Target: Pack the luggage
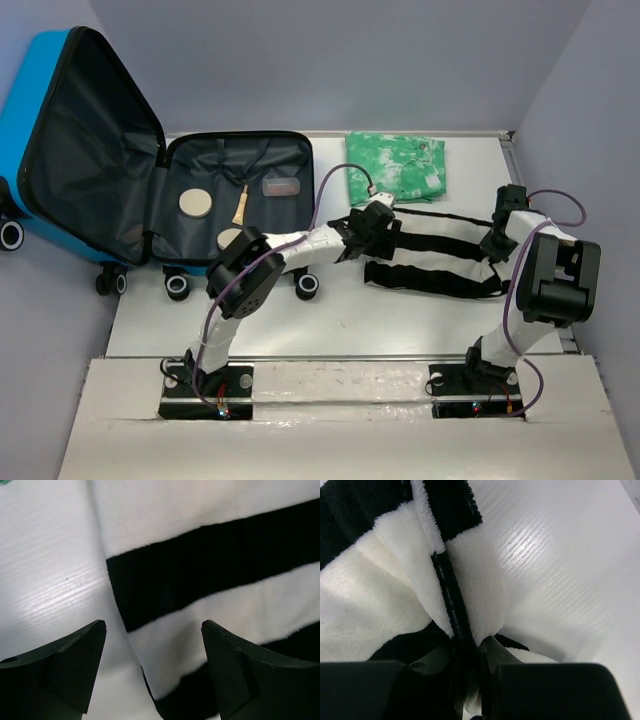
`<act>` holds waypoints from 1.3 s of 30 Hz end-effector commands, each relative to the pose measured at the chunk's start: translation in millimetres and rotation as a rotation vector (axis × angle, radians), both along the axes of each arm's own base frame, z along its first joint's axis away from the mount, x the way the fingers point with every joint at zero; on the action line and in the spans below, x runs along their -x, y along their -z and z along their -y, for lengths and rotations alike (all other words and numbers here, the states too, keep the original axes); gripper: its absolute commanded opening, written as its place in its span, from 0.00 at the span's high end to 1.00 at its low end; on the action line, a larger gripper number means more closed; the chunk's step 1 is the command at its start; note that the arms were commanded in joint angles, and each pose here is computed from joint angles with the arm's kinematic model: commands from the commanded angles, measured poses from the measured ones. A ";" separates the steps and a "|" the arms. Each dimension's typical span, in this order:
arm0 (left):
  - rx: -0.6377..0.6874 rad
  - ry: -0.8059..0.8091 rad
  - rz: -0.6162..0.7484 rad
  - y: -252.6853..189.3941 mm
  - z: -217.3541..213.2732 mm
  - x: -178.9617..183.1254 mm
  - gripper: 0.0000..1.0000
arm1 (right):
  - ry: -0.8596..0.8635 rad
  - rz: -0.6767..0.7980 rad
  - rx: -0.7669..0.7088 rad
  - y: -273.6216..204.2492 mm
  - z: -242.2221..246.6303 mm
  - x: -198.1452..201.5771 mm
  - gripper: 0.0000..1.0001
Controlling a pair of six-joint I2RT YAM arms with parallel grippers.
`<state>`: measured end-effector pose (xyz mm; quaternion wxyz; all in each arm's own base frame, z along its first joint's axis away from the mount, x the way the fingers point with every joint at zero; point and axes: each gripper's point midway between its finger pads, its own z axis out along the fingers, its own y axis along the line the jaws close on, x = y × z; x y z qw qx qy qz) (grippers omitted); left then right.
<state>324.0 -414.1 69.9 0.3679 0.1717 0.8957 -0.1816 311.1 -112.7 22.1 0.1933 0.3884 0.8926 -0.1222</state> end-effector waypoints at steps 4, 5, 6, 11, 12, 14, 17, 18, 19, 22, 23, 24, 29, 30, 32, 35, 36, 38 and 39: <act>-0.047 -0.071 -0.004 17.0 -0.4 -35.2 0.13 | -0.008 0.043 -0.032 13.1 -2.7 -7.8 0.93; -0.052 -0.061 -0.017 25.2 2.3 -34.7 0.13 | -0.009 0.052 -0.033 11.4 -3.1 -8.3 0.93; -0.052 -0.053 -0.033 30.4 3.5 -33.9 0.14 | -0.010 0.053 -0.038 11.4 -4.0 -8.3 0.93; 0.036 0.024 -0.118 51.3 28.4 -20.7 0.33 | -0.015 0.077 -0.052 6.9 -7.3 -9.9 0.93; 0.051 0.034 -0.147 58.5 31.8 -15.8 0.38 | -0.016 0.084 -0.051 4.5 -7.5 -10.3 0.93; 0.075 0.039 -0.150 61.4 36.9 -16.3 0.56 | -0.017 0.099 -0.060 1.2 -9.5 -11.7 0.93; 0.093 0.028 -0.145 61.8 35.8 -17.4 0.93 | -0.020 0.145 -0.071 -11.3 -12.3 -16.7 0.93; 0.105 0.025 -0.135 53.5 33.4 -16.0 0.94 | -0.021 0.159 -0.076 -15.2 -13.6 -17.7 0.93; 0.135 0.025 -0.111 41.9 34.7 -18.4 0.94 | -0.037 0.176 -0.092 -19.0 -19.9 -20.2 0.93; 0.223 0.031 -0.037 -13.9 32.3 -16.4 0.94 | -0.066 0.275 -0.117 -44.6 -31.5 -26.3 0.93; 0.247 0.035 -0.013 -31.4 30.3 -15.3 0.94 | -0.089 0.345 -0.109 -66.4 -37.0 -30.1 0.93; 0.296 0.038 0.035 -69.2 25.0 -12.2 0.94 | -0.098 0.372 -0.115 -73.6 -40.2 -27.2 0.93; 0.417 0.032 0.180 -177.1 -9.5 -3.7 0.94 | -0.239 0.631 -0.167 -149.3 -80.8 -15.4 0.93; 0.439 0.031 0.197 -192.2 -16.7 -2.1 0.94 | -0.275 0.674 -0.182 -161.7 -91.4 -11.9 0.93; 0.494 0.025 0.240 -230.3 -39.0 4.0 0.94 | -0.344 0.782 -0.222 -195.2 -112.9 -2.6 0.93; 0.521 -0.040 0.287 -264.5 -82.1 -3.5 0.94 | -0.456 0.858 -0.285 -234.1 -151.1 1.4 0.93; 0.533 -0.035 0.289 -272.8 -91.4 -3.0 0.94 | -0.525 0.868 -0.318 -244.0 -175.8 3.0 0.93; 0.539 -0.103 0.323 -292.8 -134.1 -13.2 0.94 | -0.578 0.906 -0.344 -271.3 -200.0 -4.0 0.93; 0.551 -0.123 0.353 -307.8 -151.2 -11.8 0.94 | -0.612 0.921 -0.361 -280.9 -213.9 -7.8 0.93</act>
